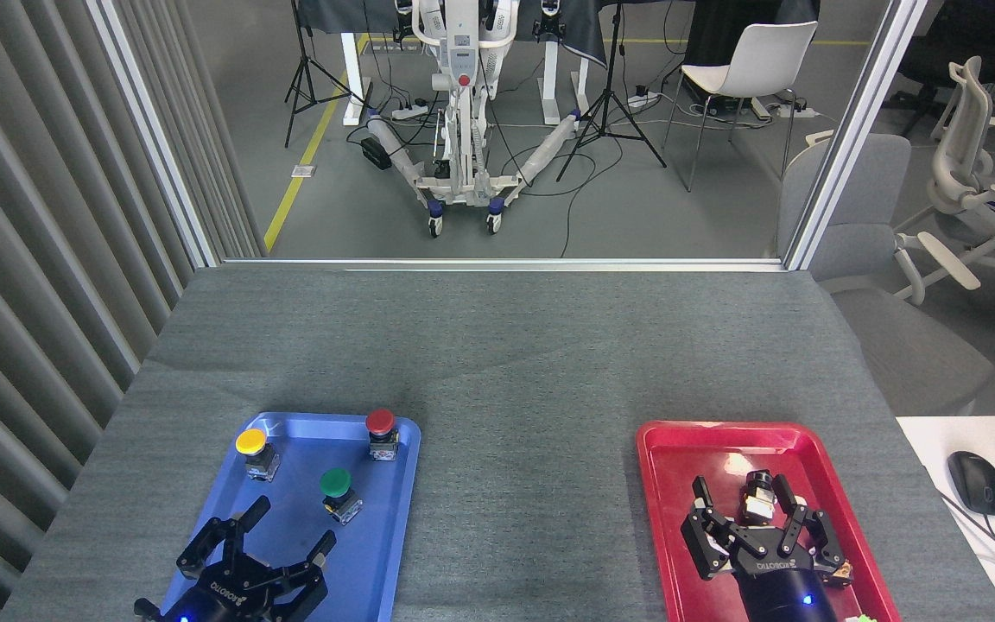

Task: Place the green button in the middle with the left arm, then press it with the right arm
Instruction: 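Reach the left hand down and grasp the green button on the blue tray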

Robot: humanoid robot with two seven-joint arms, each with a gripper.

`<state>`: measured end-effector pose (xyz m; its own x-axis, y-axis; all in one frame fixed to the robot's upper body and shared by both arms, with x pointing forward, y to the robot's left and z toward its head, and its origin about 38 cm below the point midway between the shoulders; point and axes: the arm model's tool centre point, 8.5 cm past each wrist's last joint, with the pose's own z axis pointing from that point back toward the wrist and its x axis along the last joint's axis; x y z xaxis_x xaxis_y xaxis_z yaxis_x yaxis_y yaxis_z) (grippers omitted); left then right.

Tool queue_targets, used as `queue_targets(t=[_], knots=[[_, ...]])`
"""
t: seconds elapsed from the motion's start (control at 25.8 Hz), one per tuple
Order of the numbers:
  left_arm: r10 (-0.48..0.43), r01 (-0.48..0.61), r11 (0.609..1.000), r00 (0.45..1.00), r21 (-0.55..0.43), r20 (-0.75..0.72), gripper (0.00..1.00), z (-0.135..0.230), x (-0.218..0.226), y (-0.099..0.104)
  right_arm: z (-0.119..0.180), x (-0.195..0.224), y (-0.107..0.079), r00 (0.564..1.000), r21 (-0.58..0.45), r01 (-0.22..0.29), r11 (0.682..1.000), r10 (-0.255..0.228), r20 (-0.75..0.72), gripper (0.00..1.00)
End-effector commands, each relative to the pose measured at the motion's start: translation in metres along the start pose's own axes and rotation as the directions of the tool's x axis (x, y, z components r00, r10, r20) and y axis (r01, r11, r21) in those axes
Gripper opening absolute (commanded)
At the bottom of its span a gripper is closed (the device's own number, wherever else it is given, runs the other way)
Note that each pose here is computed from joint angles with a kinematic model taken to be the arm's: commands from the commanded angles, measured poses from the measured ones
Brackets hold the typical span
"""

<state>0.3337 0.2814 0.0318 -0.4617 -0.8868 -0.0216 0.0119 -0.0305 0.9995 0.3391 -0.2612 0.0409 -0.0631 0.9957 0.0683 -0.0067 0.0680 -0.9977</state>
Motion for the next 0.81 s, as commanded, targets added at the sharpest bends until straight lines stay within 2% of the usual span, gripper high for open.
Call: queue_targets(t=[0.0, 0.15, 0.46, 0.77], knots=[[0.038, -0.037, 0.998, 0.999, -0.058, 0.014, 0.97, -0.01, 0.002, -0.021, 0.002, 0.008, 0.002, 1.0, 0.007, 0.004, 1.0, -0.004, 0.018, 0.99], [0.069, -0.065, 0.991, 0.997, -0.118, 0.028, 0.97, -0.027, 0.001, -0.041, 0.004, 0.011, 0.005, 1.0, 0.017, 0.008, 1.0, -0.008, 0.025, 0.99], [0.1, -0.099, 0.98, 0.995, -0.172, -0.004, 0.96, -0.044, -0.012, -0.056, 0.005, 0.01, 0.007, 1.0, 0.02, 0.01, 1.0, -0.01, 0.024, 0.99], [0.069, -0.07, 0.983, 0.998, -0.169, -0.012, 0.97, -0.07, -0.016, -0.047, 0.004, 0.009, 0.003, 1.0, 0.003, 0.019, 1.0, -0.019, 0.02, 1.0]])
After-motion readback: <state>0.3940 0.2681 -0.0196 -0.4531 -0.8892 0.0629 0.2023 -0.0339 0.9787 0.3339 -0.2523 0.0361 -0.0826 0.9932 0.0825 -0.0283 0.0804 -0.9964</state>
